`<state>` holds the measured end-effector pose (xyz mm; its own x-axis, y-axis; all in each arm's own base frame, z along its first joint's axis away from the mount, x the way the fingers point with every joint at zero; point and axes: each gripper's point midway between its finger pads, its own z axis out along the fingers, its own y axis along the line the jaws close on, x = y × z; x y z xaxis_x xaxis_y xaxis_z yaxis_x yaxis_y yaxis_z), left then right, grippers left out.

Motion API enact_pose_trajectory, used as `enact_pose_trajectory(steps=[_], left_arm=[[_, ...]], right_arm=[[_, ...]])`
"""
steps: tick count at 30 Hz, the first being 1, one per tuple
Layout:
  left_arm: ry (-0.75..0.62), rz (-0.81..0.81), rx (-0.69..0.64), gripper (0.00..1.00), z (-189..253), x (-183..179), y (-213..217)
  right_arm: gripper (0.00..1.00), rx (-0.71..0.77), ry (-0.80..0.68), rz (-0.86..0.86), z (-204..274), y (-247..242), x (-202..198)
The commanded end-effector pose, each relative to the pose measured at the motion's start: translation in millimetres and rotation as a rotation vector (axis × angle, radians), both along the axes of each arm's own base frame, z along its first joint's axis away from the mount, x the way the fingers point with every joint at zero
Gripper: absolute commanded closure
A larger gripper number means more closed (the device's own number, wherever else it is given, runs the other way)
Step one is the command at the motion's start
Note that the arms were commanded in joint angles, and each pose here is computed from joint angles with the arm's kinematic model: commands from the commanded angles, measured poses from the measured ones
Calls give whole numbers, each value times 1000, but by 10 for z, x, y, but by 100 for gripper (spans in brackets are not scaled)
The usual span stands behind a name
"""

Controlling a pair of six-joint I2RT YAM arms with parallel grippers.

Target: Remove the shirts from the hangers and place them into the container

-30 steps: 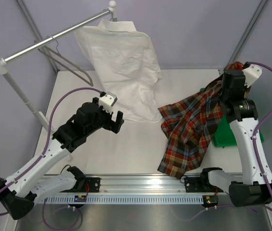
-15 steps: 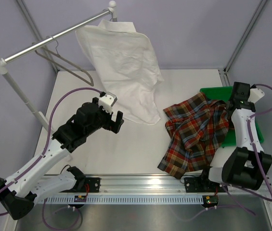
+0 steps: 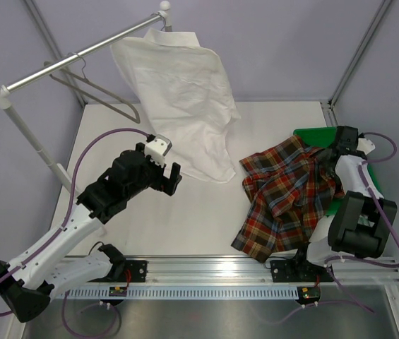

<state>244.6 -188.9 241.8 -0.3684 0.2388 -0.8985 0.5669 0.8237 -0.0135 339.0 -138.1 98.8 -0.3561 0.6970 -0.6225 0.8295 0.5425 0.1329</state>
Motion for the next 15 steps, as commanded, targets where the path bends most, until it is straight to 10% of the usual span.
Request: enact_pose_trajectory(steps=[1,15], left_arm=[[-28,-5,-11,1,68,28,-36],[-34,23,-2,1,71,57,11]], right_arm=[[13,-62,-190,24,575,-5,56],[0,-53,-257,440,896,1505,-167]])
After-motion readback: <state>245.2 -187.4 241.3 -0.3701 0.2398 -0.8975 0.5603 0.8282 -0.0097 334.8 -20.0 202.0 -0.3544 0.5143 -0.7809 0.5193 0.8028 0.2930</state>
